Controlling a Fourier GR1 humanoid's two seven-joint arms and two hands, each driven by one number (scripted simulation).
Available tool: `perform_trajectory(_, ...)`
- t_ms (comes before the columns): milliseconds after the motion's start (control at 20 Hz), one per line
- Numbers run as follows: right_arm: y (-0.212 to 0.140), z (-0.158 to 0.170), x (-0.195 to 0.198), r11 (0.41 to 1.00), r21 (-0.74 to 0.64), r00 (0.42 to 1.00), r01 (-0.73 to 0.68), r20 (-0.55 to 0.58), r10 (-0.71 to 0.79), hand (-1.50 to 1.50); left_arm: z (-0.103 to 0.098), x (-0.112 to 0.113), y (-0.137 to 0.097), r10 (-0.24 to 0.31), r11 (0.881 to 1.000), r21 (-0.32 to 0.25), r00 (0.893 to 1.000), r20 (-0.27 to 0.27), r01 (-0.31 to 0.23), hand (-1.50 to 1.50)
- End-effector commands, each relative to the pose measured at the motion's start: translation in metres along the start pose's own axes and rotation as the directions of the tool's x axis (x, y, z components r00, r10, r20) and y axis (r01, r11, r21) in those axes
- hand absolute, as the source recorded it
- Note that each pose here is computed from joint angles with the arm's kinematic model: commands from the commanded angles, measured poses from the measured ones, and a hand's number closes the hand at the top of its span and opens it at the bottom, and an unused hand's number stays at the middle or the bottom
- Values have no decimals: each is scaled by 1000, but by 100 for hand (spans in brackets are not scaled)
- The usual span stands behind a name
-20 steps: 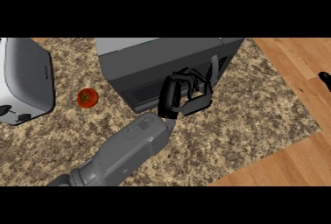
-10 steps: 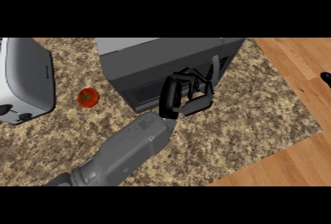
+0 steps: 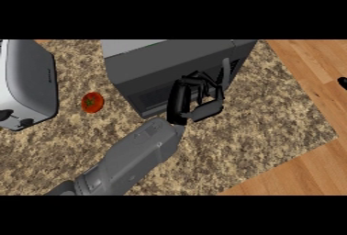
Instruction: Pick up the milk, place it into the microwave and close the microwave
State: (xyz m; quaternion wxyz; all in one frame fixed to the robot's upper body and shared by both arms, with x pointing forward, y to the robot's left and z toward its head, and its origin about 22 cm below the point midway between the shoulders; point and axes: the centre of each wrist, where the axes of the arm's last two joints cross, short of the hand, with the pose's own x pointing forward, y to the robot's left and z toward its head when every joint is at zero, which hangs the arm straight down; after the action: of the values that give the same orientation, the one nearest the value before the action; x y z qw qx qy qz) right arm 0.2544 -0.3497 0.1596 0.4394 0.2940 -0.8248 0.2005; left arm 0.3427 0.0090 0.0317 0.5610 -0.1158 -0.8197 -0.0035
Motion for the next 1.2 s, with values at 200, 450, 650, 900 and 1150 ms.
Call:
perform_trajectory(200,-3,-3,9,1000,21,1000,1,6,-1,-150,-21,1,9,-15,999,38,1000,-21,15,150)
perform_trajectory(450,-4,-7,11,999,50,1000,19,20,-20,-150,-20,0,5,-58,998,-31,998,3,58,150)
perform_trajectory(650,-2,-10,12,995,86,998,44,41,-48,-150,-15,-11,13,-137,991,-4,990,-44,137,150)
perform_trajectory(900,-1,-7,14,991,112,997,69,25,-72,-150,-10,-20,22,-169,982,69,979,-113,177,150)
perform_trajectory(1150,-1,-6,20,992,111,998,56,28,-59,-150,-5,-27,29,-197,971,107,967,-161,216,150)
